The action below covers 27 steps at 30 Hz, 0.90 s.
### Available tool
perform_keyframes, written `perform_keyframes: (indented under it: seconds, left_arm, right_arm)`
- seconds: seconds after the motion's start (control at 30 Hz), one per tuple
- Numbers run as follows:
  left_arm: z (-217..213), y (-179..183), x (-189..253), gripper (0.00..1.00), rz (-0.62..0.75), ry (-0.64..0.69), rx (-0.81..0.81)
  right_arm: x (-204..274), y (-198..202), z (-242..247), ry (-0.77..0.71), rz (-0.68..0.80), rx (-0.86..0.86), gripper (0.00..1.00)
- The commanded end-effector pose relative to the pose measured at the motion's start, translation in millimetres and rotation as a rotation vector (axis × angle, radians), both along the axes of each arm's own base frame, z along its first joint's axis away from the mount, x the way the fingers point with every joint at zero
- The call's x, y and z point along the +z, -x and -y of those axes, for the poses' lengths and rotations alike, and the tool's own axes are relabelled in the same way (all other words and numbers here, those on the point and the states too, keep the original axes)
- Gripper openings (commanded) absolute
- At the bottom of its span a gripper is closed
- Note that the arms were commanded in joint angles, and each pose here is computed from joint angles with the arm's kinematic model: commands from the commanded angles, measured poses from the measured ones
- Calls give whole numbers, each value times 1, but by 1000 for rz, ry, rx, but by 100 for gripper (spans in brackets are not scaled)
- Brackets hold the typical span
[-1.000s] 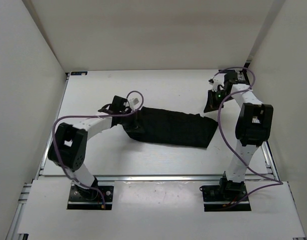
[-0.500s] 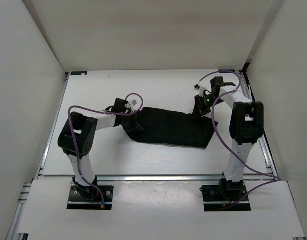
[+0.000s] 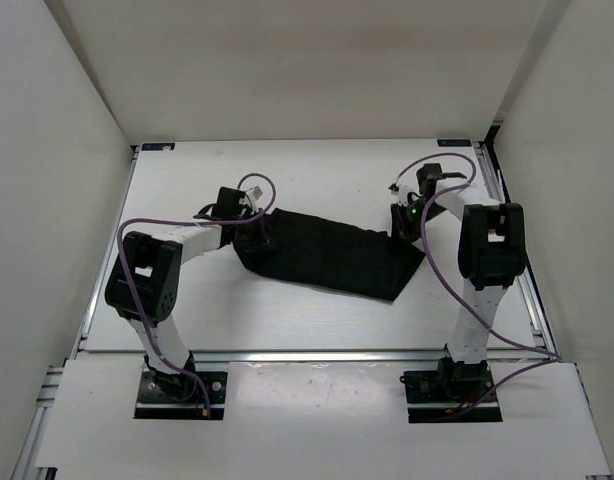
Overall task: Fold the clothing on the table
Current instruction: Fold the skirt
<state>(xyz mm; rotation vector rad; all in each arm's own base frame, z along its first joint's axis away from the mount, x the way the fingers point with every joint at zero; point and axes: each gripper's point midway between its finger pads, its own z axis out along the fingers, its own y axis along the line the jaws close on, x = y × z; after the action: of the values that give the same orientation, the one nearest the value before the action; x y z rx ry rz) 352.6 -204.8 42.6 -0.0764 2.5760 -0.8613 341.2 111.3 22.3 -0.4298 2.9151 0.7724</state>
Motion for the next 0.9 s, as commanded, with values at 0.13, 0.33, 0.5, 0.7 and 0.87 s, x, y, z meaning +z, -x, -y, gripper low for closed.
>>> perform_keyframes:
  seconds: [0.13, 0.33, 0.5, 0.7, 0.87]
  left_arm:
    - [27, -14, 53, 12, 143, 51, -75]
    - [33, -18, 68, 36, 214, 16, -71]
    - [-7, -20, 42, 33, 131, -95, 13]
    - [-26, -25, 19, 38, 70, -142, 45]
    - [-26, -24, -8, 38, -22, -194, 30]
  right_arm:
    - [114, -52, -42, -269, 298, 116, 0]
    - [86, -24, -61, -292, 189, 260, 0]
    - [56, -20, -65, -247, 111, 271, 0]
    - [14, -3, -61, -134, -70, 231, 0]
    - [-10, -40, -32, 115, 0, 119, 0]
